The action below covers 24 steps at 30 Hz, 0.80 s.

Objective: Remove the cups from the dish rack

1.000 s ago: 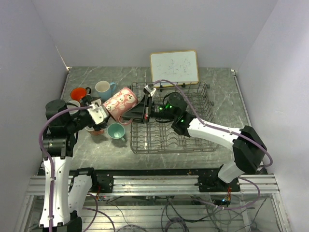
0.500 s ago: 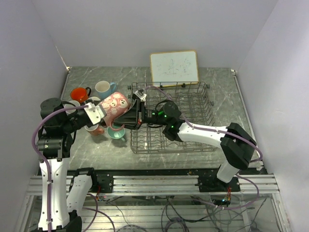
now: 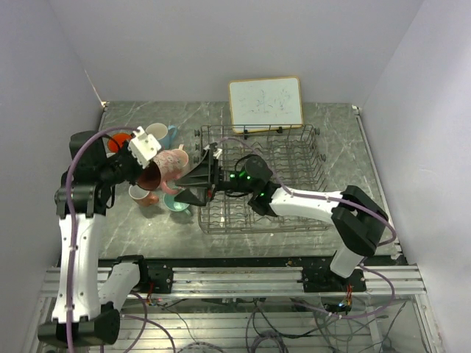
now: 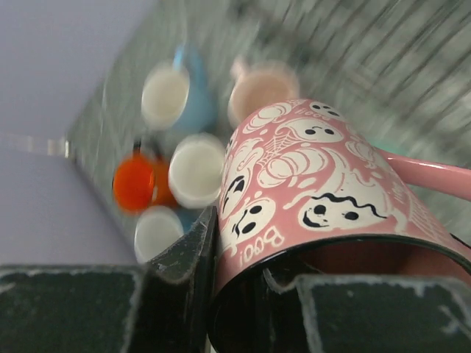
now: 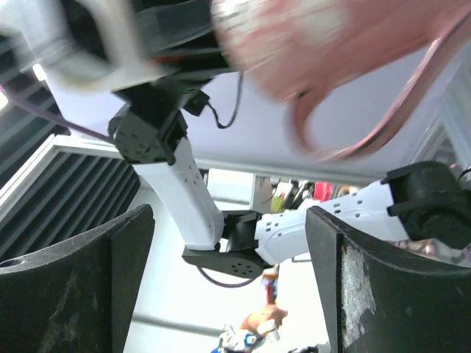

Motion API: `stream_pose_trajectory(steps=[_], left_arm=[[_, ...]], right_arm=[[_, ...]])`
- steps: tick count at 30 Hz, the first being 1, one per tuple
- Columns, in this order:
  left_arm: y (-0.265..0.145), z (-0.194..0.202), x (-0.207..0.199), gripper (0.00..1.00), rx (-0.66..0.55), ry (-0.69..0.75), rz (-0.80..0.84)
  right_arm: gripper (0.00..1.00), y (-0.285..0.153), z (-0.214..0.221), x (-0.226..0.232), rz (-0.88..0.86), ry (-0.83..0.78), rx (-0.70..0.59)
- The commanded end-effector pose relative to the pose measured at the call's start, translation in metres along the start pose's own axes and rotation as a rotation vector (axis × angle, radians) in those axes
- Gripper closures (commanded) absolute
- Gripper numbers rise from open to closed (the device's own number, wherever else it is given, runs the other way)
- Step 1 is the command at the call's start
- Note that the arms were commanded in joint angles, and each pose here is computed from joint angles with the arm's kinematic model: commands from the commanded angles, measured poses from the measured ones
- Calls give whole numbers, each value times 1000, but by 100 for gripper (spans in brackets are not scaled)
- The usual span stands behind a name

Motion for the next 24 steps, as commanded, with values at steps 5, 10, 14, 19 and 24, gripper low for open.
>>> stream_pose_trajectory(steps=[5, 10, 14, 19, 24], left_arm=[[-54, 74, 65, 93, 663, -24, -352], [-93, 102, 91, 93, 759, -114, -372], [-111, 140, 97, 93, 835, -242, -338], [-96, 190, 91, 93, 871, -352, -266], [-67, 221, 85, 93, 822, -435, -213]], right_arm=[[16, -71, -39, 27, 146, -173, -190], [15, -97, -47, 28, 302, -248, -235], [15, -110, -49, 26, 371, -262, -240], [14, -119, -57, 29, 448, -303, -272], [14, -124, -59, 29, 491, -325, -292]])
Point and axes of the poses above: each gripper's point midway between its finger pads, its own y axis out along the fingers, its own x axis along the line the jaws close on, z = x × y, the point moved 4 cm from there along -y, back along the fingers, and after that the axes turned 4 degrees about -y, right-handed, at the moved point
